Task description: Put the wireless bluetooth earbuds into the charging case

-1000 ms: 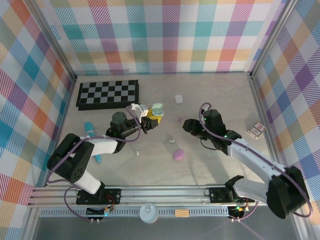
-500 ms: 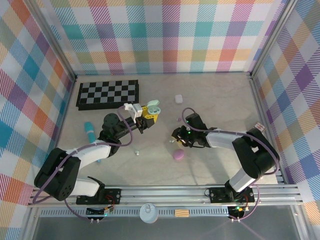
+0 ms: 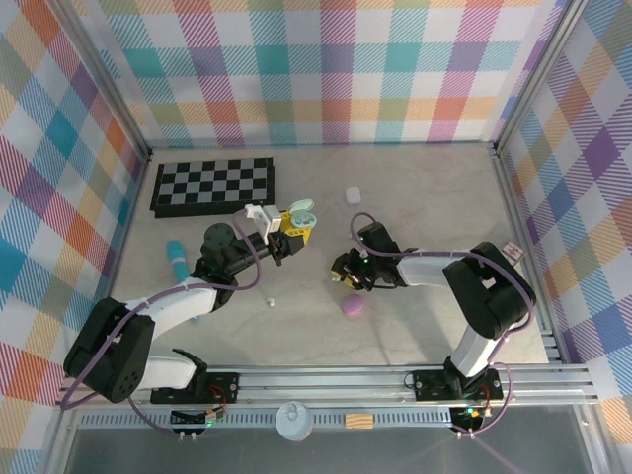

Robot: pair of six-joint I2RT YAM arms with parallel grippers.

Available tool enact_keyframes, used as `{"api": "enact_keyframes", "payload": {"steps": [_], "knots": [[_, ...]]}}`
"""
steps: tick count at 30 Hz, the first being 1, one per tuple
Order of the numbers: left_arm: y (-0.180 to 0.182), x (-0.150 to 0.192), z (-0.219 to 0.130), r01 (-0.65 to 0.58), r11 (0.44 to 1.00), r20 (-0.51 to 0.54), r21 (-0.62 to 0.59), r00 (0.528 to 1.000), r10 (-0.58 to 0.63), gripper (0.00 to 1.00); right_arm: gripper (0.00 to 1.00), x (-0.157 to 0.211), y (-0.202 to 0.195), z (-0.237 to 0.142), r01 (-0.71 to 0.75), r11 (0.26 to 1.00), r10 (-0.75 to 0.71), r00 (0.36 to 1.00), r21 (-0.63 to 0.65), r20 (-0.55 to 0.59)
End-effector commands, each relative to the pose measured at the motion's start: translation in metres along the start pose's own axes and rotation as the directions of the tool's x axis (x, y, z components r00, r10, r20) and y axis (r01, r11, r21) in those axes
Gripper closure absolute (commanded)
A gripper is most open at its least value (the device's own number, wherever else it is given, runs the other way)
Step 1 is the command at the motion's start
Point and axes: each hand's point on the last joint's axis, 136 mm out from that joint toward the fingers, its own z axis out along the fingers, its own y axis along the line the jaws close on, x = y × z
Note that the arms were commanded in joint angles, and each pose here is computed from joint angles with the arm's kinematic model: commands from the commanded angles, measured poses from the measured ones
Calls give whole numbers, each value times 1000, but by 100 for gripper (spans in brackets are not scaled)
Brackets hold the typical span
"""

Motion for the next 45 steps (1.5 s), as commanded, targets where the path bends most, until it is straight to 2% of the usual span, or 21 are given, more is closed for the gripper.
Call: {"api": "enact_keyframes", "payload": {"steps": [1,4,11,24,29,34,45], "knots": [[-4,-7,-5,-36,999,20,13,999,36,68,64,2,20,7,51,996,-54,998,-70,-33],[-4,-6,-4,-35,999,18,16,999,34,68,66,1,28,5,72,992,-75,997,-108,-28],[-4,-8,-4,-38,999,20,18,999,38,68,66,5,26,12,100,990,-107,992,-104,-64],[-4,-8,-5,-45,999,14,10,999,45,68,66,5,18,17,113,993,-115,989,-33,-89],[15,-3,-8,-37,996,7,-81,999,38,68,66,1,24,8,202,977,-196,977,74,-79],[47,-9,-23,-36,981,53,-190,997,47,68,67,0,18,11,159,973,-138,982,170,-127],[54,-9,-37,-64,971,51,-230,996,78,68,67,-6,21,7,182,939,-140,977,292,-159]]}}
